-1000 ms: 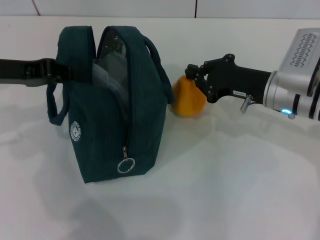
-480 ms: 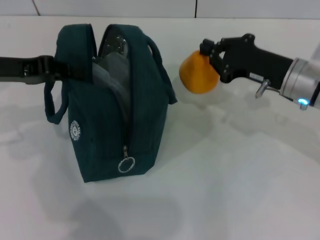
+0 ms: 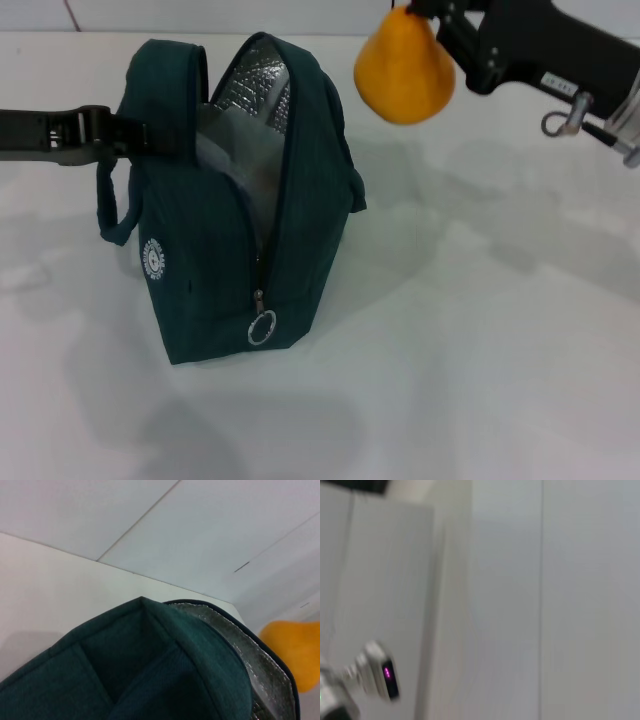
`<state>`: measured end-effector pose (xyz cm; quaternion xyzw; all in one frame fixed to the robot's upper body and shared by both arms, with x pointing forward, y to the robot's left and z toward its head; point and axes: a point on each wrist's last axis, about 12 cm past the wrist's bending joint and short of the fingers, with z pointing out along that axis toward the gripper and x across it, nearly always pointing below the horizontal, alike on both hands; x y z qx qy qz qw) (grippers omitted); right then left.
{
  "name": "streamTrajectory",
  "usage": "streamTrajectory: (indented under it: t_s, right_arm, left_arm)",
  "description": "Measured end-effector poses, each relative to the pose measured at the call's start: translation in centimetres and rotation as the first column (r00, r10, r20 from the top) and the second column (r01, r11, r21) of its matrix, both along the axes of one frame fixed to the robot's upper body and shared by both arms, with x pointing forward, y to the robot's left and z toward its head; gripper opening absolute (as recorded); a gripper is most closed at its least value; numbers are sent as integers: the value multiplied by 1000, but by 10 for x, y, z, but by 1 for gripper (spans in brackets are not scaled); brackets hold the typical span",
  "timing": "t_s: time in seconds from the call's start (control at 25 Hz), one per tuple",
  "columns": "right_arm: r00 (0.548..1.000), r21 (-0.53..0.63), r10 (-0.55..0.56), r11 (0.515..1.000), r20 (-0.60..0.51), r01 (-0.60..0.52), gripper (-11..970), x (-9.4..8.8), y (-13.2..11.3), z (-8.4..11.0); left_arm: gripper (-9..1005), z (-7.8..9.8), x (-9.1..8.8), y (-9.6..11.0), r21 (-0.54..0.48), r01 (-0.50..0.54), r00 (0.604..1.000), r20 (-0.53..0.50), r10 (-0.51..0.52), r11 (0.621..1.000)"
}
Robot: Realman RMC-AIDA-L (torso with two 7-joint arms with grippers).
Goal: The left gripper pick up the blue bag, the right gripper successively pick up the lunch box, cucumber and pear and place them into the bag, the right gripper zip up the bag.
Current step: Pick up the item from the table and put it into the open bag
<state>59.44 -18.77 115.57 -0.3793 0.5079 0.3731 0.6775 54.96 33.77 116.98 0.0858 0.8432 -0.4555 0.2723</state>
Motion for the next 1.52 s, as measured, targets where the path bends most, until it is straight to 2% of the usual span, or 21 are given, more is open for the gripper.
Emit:
streamTrajectory:
  t_s: [0.16, 0.28, 0.56, 0.72, 1.04, 1.52]
  right_arm:
    - [998, 35, 48, 998, 27, -49, 28, 1, 8, 14]
    - [994, 42, 94, 994, 47, -96, 28, 6, 26, 24]
    - [974, -31, 223, 974, 36, -222, 28, 9, 73, 30]
    - [961, -68, 274, 960, 25, -272, 29, 6, 88, 28]
    - [956, -101, 293, 950, -25, -294, 29, 0, 94, 15]
    - [960, -139, 258, 952, -110, -272, 30, -6, 81, -11]
  left_arm:
    - [37, 0, 0, -1, -2, 8, 1000, 1, -8, 1000]
    - [37, 0, 0, -2, -1, 12, 1000, 3, -12, 1000]
    - [37, 0, 1, -4, -5, 15, 1000, 5, -14, 1000]
    - [37, 1, 3, -9, -7, 30, 999, 12, -30, 1000]
    - [37, 1, 2, -7, -8, 23, 1000, 11, -23, 1000]
    - [36, 1, 1, 0, -6, -2, 1000, 14, 2, 1000]
